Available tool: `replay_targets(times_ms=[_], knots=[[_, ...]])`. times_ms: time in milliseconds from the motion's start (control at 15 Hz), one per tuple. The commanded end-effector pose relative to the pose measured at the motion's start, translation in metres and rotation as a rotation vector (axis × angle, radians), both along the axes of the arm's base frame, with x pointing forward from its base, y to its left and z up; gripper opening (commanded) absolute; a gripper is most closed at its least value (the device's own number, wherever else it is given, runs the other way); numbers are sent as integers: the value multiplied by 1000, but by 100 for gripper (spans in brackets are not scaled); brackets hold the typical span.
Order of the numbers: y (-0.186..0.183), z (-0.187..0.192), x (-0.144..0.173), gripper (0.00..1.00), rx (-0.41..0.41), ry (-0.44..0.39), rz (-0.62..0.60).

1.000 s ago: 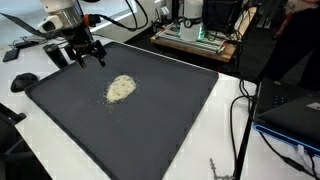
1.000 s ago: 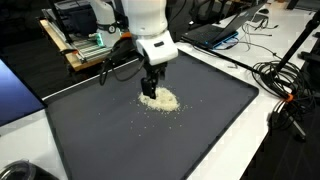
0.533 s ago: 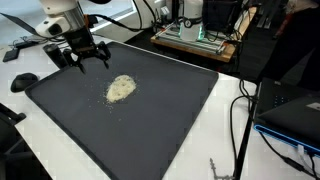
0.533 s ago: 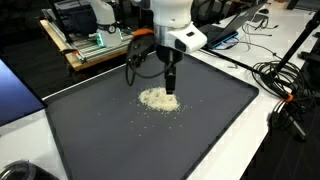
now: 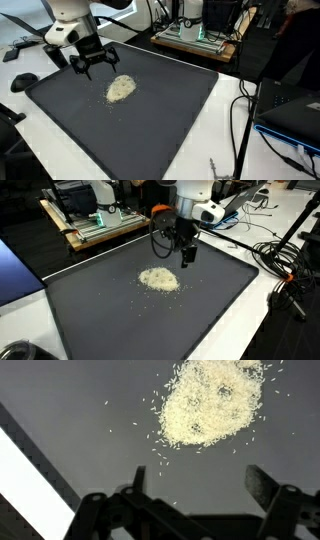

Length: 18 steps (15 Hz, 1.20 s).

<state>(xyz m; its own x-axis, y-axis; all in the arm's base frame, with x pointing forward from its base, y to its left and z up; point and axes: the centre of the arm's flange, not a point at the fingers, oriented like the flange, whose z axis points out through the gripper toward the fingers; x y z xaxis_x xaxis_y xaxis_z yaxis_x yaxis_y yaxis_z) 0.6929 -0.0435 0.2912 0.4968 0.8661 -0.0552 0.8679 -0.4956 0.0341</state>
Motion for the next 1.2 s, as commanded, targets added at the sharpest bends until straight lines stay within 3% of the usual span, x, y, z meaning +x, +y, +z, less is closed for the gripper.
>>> replay_targets(times_ms=[0, 400, 1133], knots=[[22, 6, -1, 100, -86, 2, -5], [40, 7, -9, 100, -152, -19, -114], [62, 6, -42, 100, -202, -79, -393]])
